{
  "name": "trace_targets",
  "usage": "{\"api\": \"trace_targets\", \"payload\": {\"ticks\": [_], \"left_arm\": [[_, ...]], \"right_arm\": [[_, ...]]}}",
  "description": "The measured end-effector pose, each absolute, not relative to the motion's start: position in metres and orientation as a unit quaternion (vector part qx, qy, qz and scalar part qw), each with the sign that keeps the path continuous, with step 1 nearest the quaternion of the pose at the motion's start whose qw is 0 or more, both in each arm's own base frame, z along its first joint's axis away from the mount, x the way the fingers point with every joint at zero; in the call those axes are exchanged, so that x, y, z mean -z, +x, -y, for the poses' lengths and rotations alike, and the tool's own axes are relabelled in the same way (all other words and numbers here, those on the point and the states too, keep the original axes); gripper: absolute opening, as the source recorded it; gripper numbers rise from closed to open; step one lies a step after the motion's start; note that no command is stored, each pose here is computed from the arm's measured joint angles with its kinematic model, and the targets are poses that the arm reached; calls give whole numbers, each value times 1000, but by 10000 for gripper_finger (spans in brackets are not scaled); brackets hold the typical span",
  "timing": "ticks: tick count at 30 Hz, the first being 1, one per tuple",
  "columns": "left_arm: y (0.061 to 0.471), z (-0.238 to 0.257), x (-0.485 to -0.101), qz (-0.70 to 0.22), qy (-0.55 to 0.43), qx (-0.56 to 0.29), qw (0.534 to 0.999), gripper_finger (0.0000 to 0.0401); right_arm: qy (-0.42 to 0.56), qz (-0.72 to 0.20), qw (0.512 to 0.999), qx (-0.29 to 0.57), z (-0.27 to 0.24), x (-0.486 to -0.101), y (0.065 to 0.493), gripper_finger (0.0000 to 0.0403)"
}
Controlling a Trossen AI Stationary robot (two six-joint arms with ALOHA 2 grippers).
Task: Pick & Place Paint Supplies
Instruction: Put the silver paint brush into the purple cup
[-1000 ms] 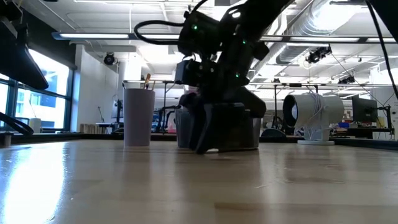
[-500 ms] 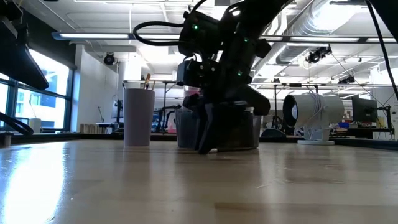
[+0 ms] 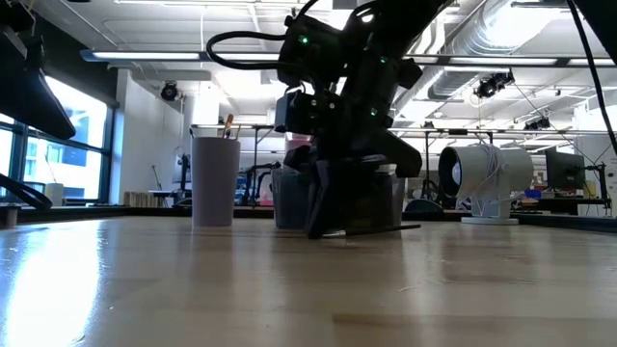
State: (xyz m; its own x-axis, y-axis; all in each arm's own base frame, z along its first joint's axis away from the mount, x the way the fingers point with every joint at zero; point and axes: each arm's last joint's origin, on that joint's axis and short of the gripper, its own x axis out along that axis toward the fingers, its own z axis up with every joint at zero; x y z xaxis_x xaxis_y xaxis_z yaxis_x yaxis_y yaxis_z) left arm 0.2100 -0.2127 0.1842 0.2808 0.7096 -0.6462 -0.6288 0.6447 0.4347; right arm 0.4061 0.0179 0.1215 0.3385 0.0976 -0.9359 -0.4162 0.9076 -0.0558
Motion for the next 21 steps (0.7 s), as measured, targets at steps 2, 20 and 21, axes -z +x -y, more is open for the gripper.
{"api": "trace_targets", "payload": {"ticks": [2, 20, 21], "left_arm": [[210, 213, -184, -429, 47, -419, 799, 0], [210, 212, -184, -433, 47, -420, 797, 0], [210, 213, -184, -433, 47, -419, 797, 0]], "right_arm": [[-144, -551, 806, -159, -18, -123, 406, 3], [-131, -429, 882, -143, -18, -243, 376, 2], [-126, -416, 888, -148, -18, -253, 372, 2]]}}
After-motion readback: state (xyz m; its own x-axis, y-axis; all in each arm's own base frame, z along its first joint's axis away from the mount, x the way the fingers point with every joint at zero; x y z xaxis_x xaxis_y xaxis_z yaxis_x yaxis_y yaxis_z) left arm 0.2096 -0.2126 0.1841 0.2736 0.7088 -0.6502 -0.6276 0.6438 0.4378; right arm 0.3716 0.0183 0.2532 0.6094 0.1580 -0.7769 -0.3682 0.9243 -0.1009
